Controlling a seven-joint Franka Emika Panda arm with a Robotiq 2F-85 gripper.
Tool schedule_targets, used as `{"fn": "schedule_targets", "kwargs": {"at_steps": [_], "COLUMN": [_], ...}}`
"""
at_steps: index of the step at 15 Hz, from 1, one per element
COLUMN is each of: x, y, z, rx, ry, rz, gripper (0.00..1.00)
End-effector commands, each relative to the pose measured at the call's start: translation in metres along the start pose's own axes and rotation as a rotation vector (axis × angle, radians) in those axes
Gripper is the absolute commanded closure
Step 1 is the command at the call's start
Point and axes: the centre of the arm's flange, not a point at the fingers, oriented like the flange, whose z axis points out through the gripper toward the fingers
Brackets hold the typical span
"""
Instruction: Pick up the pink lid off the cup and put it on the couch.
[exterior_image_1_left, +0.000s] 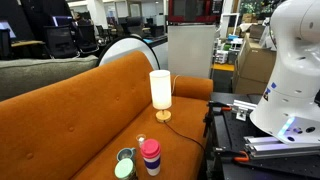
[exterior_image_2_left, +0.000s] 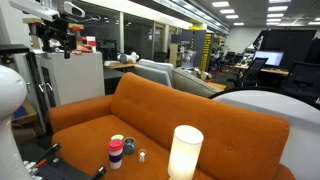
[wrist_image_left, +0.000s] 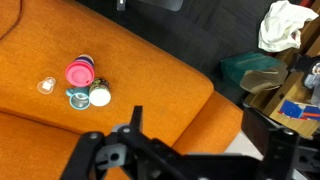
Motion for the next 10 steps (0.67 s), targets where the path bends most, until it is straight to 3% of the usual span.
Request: {"fn": "schedule_targets", "kwargs": {"at_steps": [1, 8, 10], "x": [0.000, 0.005, 0.015], "y": [0.000, 0.002, 0.009], "z": [0.000, 0.019, 0.036], "rx": [0.000, 0.068, 0.076], "ry": [0.000, -0.063, -0.085], "rz": [0.000, 0.049, 0.133], "gripper": [0.00, 0.00, 0.00]}}
